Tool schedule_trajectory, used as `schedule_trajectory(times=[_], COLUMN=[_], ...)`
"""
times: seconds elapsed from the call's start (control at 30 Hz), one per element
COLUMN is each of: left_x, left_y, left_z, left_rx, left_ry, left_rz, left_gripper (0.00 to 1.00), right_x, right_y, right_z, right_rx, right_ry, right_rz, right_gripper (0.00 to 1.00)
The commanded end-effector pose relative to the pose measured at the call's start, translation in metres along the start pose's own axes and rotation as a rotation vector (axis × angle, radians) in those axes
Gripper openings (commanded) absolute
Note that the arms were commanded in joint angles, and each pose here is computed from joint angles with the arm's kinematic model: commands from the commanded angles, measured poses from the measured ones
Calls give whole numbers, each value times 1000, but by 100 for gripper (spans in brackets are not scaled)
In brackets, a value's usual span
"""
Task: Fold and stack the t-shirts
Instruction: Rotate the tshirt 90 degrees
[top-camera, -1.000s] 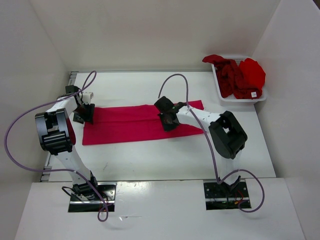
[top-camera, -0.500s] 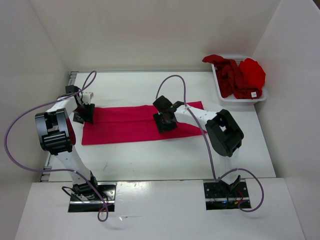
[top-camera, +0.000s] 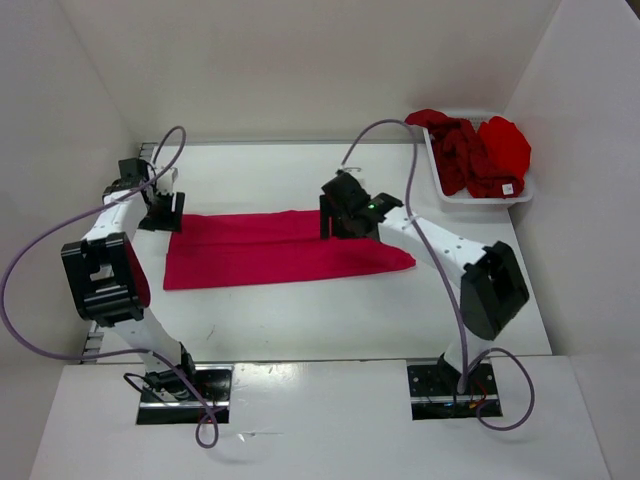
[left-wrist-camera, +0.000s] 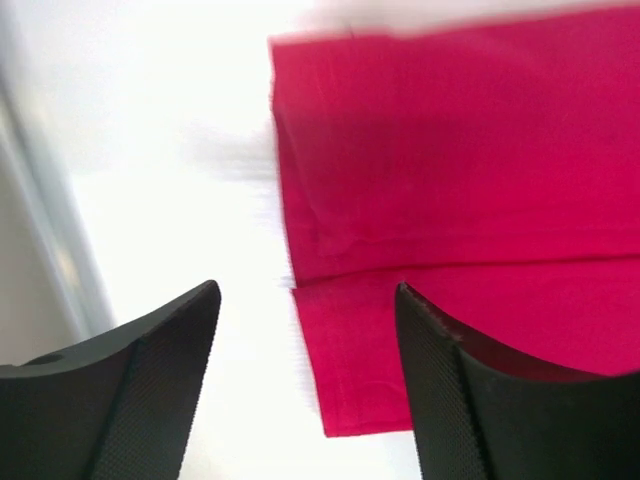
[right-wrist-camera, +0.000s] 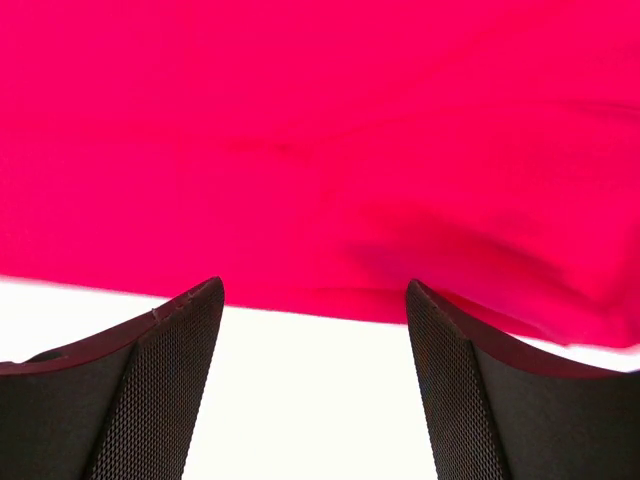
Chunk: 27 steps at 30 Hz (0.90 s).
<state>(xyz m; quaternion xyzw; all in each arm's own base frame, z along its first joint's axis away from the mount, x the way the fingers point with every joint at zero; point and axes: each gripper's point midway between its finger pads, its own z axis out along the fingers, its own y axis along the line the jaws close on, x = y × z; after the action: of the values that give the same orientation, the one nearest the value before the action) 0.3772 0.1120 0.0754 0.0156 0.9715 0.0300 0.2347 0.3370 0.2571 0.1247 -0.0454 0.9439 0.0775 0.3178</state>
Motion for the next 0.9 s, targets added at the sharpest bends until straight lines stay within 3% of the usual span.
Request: schedule_trajectory(times=[0.0,0.17,0.37,0.6,0.8,0.87], left_x=[-46,-53,-65,-48,-19,-10], left_y=[15,17,24,13,12,10], left_z=[-29,4,33,56,67,69], left_rx=[-58,-35,-47,-64,-77,-70], left_ry=[-171,-139,-151,-79,-3,22], left_rz=[-2,-29,-50,24,38,50], left_gripper=[79,83,84,84,64,58], right_x=[-4,24,35,68,78,78], right_y=[-66,-123,-157,-196,-200,-193], right_z=[-7,-1,-1,19,46,58], right_rx=[246,399,518,567,476,446], right_ry=[-66,-78,-123,-43,47,77], right_rz=[234,436,525,644,685,676], right_gripper=[78,78,78,78,74,66])
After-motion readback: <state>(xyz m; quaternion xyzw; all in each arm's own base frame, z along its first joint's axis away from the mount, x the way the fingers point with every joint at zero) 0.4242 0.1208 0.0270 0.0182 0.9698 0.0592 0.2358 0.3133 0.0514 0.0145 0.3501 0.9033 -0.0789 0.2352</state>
